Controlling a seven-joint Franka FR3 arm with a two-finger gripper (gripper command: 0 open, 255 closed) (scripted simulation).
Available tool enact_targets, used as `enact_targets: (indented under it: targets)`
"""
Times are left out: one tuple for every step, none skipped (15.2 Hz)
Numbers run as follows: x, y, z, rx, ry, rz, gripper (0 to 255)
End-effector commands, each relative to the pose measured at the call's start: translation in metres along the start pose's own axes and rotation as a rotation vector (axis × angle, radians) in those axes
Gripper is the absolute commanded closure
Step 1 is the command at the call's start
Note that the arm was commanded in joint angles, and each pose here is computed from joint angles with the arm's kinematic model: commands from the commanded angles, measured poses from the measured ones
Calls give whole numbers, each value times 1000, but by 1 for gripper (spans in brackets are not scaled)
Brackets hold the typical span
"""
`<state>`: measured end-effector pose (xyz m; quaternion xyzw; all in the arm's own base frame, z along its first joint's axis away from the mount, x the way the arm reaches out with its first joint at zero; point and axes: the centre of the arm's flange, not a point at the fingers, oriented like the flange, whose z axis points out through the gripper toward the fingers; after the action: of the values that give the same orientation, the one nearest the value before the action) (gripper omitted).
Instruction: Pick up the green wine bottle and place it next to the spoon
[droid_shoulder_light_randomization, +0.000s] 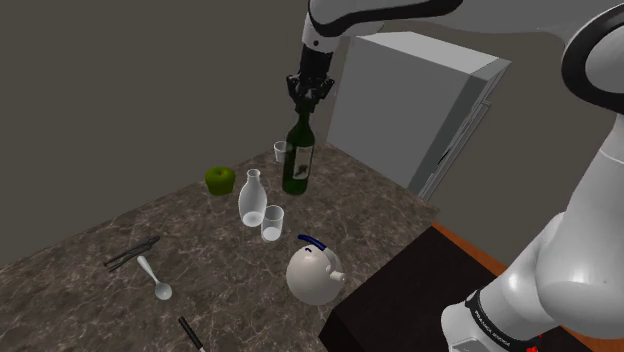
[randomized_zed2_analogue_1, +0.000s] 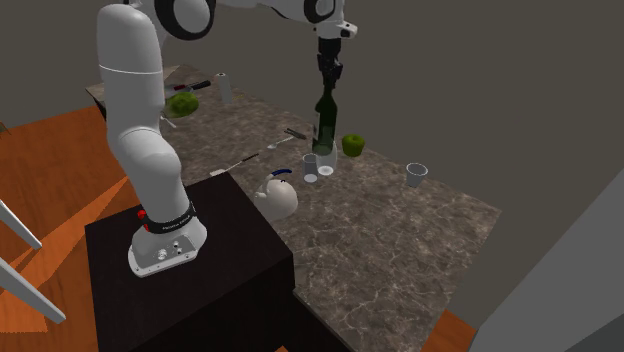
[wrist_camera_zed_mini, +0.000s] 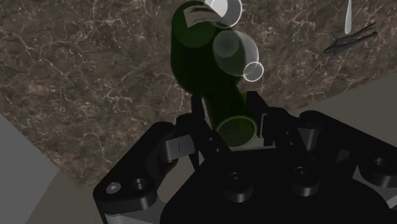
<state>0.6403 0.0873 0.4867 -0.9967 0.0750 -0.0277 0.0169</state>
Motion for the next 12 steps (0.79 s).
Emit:
enact_targets:
  targets:
    - [0, -22, 13, 1, 1, 1, 255]
    - [1, -34, 20, 1, 1, 1, 255]
    - [1, -45, 26, 1, 1, 1, 255]
    - [2, -57, 33, 1, 1, 1, 255]
    - [2, -68, 40, 1, 1, 1, 255]
    - [3, -80, 46, 1, 1, 1, 255]
    - [3, -91, 53, 1, 1, 1, 255]
    - [4, -102, 59, 1, 1, 1, 255]
    - [4, -114, 66, 1, 1, 1, 255]
    - [5, -125, 73, 1, 1, 1, 255]
    - [5, -137, 79, 1, 1, 1, 255]
    - [6, -148, 86, 1, 1, 1, 255]
